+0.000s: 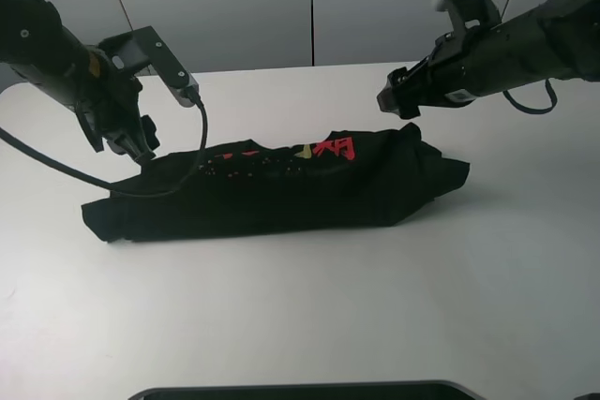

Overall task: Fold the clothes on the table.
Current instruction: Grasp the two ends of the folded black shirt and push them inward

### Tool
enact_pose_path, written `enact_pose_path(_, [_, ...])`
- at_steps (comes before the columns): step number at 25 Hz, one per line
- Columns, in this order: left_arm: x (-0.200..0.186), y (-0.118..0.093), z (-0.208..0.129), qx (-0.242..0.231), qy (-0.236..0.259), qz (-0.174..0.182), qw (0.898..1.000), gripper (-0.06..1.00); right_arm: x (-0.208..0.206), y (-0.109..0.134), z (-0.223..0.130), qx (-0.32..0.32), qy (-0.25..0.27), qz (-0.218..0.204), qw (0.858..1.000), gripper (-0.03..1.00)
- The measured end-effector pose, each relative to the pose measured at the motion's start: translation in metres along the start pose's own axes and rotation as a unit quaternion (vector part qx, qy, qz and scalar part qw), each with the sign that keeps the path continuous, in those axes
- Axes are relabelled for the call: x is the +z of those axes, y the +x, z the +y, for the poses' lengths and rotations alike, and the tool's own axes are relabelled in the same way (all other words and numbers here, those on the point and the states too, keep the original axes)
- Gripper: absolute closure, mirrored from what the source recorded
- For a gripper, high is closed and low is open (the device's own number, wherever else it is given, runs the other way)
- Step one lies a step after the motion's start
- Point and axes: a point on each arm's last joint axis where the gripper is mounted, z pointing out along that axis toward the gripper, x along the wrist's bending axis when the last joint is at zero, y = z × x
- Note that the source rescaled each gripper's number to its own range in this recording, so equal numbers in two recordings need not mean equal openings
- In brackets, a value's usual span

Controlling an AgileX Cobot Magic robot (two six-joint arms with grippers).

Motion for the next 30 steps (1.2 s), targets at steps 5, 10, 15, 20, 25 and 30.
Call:
enact_pose_path(5, [-0.023,0.003,-0.002,-0.017,-0.008,0.007,1.000,0.27,0.017,-0.001,-0.038,0.043,0.080,0.015,0.996,0.14])
enact_pose_path(10, [-0.029,0.004,-0.001,-0.027,-0.018,0.007,0.999,0.27,0.041,-0.006,-0.065,0.057,0.138,0.004,0.989,0.14])
enact_pose_path(15, [-0.029,0.003,-0.001,-0.031,-0.017,0.004,0.999,0.27,0.059,-0.011,-0.080,0.061,0.168,-0.009,0.984,0.14])
enact_pose_path(20, [-0.029,0.004,-0.001,-0.031,-0.018,0.004,0.999,0.27,0.068,-0.015,-0.081,0.048,0.171,-0.020,0.984,0.27])
enact_pose_path(25, [-0.029,0.003,-0.001,-0.032,-0.018,0.003,0.999,0.27,0.072,-0.019,-0.080,0.052,0.164,-0.035,0.985,0.85])
enact_pose_path(30, [-0.029,0.003,-0.001,-0.033,-0.018,0.003,0.999,0.27,0.073,-0.020,-0.079,0.063,0.160,-0.040,0.984,0.85])
